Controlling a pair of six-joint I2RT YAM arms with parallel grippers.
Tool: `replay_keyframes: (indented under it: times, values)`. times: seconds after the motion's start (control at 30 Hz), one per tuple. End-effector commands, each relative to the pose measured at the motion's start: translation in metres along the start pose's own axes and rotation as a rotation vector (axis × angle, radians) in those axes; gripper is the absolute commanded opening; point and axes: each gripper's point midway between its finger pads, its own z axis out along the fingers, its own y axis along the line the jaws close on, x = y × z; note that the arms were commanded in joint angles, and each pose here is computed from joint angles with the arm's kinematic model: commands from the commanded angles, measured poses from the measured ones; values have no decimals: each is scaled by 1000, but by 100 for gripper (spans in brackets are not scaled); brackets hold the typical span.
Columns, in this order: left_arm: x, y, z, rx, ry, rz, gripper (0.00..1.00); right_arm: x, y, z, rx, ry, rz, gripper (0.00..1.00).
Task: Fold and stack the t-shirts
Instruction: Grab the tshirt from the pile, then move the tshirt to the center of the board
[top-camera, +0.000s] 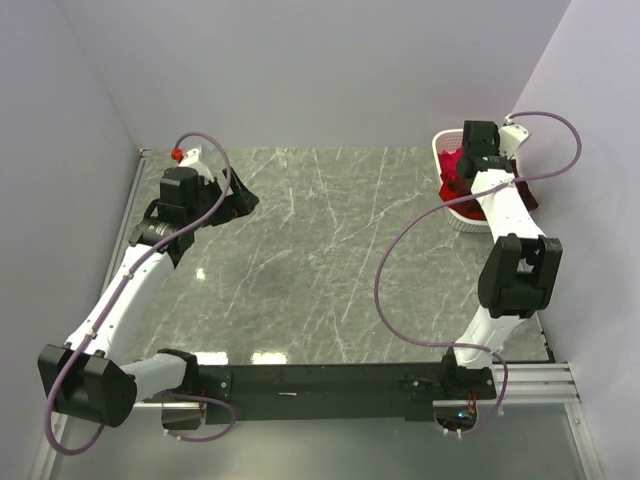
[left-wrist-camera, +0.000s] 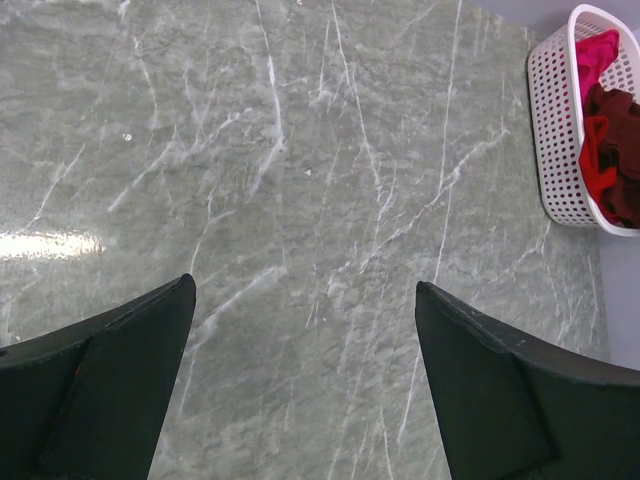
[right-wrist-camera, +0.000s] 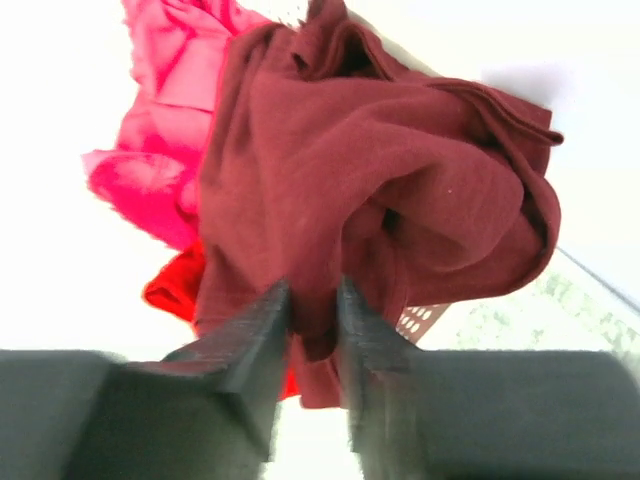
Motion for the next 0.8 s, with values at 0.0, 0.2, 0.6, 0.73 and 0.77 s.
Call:
replay_keyframes:
  times: [0.0,0.2,0.6,0.73,0.77]
  values:
    - [-6,-7,-2,40,-25,0,98,-41,4,-28,-43,-97,61,28]
    - [-8,-7,-4,37,-33,2,98,-83,7,-49,-32,-178,87,0]
    - [-17,-11,-10,45,-62,-4,98,-268,53,-331,-405,-698,202,0]
    - [-21,-11,-14,44,-80,-12,98,-269,58,-417,-534,-792,248,0]
    - [-23,-12,-16,48,-87,-12,98,-261,61,-438,-583,-792,242,0]
